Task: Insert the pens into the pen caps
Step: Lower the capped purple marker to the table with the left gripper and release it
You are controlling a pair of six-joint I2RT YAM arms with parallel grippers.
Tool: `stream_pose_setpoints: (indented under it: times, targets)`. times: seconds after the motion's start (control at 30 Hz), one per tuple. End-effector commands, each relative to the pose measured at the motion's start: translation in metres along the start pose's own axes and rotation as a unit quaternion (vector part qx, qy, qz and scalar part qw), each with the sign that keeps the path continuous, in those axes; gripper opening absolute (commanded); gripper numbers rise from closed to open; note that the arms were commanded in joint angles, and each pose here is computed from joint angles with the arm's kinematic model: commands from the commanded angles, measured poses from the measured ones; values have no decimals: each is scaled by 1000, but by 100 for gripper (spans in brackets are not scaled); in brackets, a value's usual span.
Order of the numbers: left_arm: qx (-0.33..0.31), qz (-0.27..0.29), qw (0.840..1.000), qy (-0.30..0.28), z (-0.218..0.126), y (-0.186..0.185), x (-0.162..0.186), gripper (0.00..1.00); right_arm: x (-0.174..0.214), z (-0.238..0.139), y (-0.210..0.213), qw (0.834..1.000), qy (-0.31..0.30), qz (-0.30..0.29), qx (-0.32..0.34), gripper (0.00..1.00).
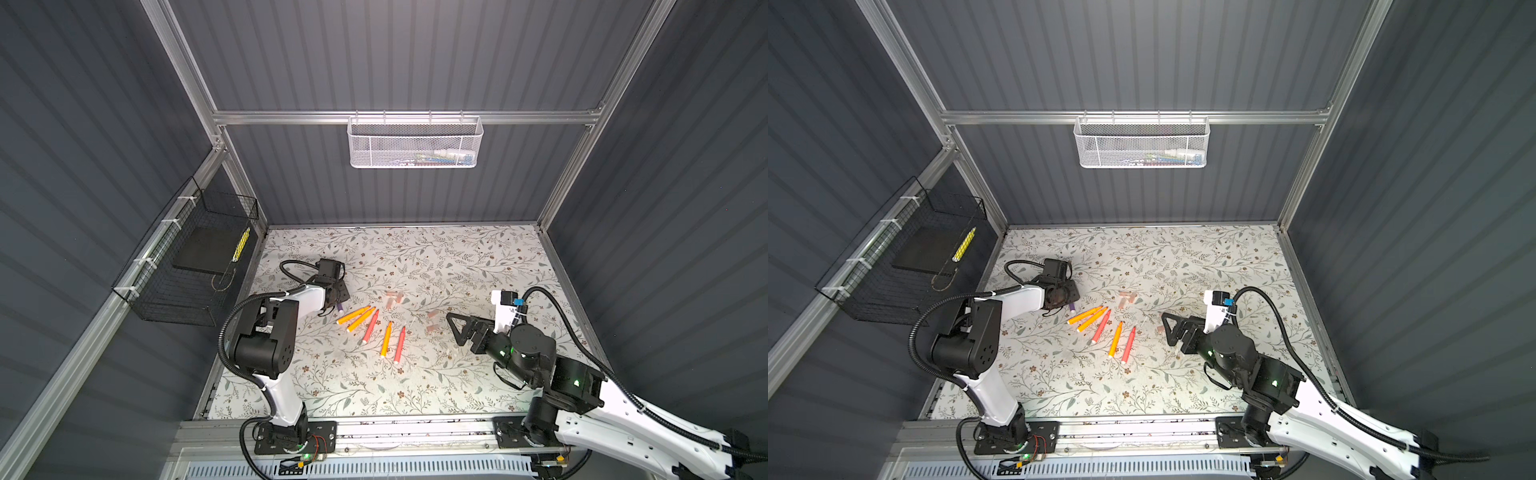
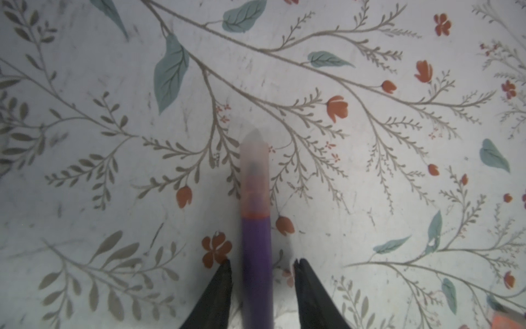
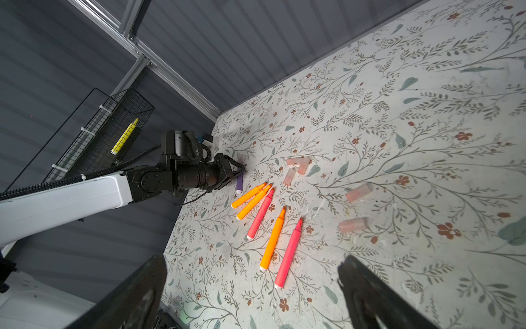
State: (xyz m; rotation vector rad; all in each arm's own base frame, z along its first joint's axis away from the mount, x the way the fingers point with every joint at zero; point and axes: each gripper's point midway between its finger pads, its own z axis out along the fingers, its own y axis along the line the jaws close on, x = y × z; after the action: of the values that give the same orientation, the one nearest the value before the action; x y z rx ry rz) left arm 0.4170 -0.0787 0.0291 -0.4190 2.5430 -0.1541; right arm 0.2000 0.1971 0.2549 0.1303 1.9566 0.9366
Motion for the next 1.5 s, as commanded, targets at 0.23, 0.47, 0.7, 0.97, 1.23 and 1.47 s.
stream_pose_setpoints:
  times: [0.23,0.47,0.7,0.97,1.23,1.47]
  targets:
    - [-14,30,997,-69,-93,3,-22,45,-5,0,-27,997,-20,-15,66,92]
    - [14,130,987,-90,-159,-44,45,47,-10,5,-41,993,-39,-40,104,85]
    - [72,227,970,-46,-182,-85,135,45,-21,-5,-69,984,-70,-38,159,90]
    - [147,269,952,7,-185,-113,210,45,-24,-9,-79,984,-99,-30,144,97]
    - [175,280,944,15,-173,-136,233,48,-21,-6,-80,985,-96,-28,139,99]
    - [150,300,942,14,-157,-147,237,49,-14,6,-79,986,-67,-35,149,99]
